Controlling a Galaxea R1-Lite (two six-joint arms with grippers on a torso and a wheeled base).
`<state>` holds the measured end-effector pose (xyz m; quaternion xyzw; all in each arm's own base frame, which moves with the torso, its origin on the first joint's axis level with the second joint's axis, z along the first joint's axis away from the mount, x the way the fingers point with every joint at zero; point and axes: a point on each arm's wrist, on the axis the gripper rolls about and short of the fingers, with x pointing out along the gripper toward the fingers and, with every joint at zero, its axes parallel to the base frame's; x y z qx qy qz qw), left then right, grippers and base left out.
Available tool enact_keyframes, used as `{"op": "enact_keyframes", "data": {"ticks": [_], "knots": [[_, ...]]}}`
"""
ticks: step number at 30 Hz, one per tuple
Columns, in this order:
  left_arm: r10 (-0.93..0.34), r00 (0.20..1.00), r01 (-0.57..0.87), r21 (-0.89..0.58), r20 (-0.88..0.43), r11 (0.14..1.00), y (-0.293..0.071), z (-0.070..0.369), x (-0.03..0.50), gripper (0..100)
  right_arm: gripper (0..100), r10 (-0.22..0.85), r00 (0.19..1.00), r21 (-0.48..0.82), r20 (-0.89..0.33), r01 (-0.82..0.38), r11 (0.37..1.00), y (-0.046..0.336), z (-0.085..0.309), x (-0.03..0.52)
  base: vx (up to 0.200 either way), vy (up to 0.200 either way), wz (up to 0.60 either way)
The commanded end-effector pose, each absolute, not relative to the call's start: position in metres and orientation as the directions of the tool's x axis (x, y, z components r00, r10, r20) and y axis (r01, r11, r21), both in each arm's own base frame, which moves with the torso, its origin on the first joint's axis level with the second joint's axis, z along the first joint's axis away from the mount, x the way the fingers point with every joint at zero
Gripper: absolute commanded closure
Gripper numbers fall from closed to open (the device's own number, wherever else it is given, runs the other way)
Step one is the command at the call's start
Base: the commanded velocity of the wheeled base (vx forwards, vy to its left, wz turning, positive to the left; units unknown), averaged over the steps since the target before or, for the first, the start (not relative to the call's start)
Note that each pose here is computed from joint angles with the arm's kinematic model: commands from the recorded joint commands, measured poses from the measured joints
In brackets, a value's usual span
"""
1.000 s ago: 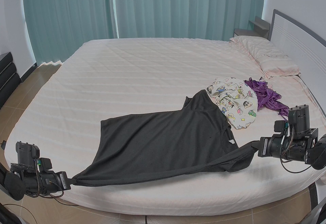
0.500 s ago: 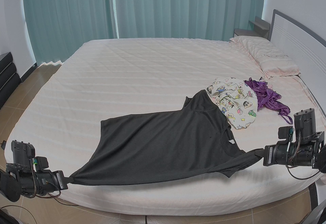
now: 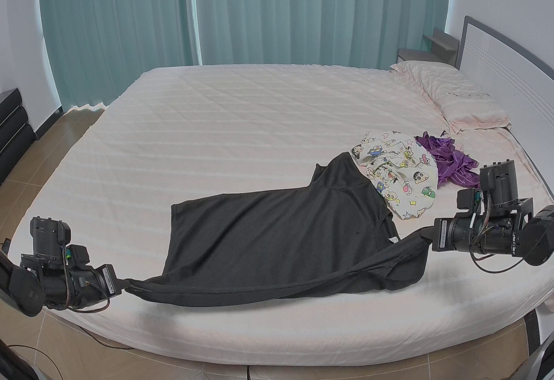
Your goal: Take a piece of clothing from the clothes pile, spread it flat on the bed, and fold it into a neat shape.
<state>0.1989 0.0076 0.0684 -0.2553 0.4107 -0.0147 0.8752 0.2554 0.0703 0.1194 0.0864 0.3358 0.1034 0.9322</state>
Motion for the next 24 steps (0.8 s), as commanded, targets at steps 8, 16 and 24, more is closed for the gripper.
{"op": "enact_keyframes", "data": {"ticks": [8, 16, 24], "knots": [[-0.242, 0.627, -0.240, -0.479, -0.740, 0.844, 0.008, 0.052, 0.240, 100, 100, 0.211, 0.728, 0.217, -0.653, -0.086, 0.972, 0.072, 0.095, 0.302, 0.000, 0.000, 0.00], [-0.240, 0.632, -0.236, -0.478, -0.736, 0.846, 0.009, 0.048, 0.263, 100, 100, 0.180, 0.735, 0.211, -0.653, -0.052, 0.976, 0.071, 0.087, 0.322, 0.000, 0.000, 0.00], [-0.224, 0.683, -0.235, -0.500, -0.695, 0.833, 0.010, 0.058, 0.283, 100, 100, 0.167, 0.751, 0.211, -0.639, -0.039, 0.977, 0.071, 0.083, 0.339, 0.000, 0.000, 0.00]]}}
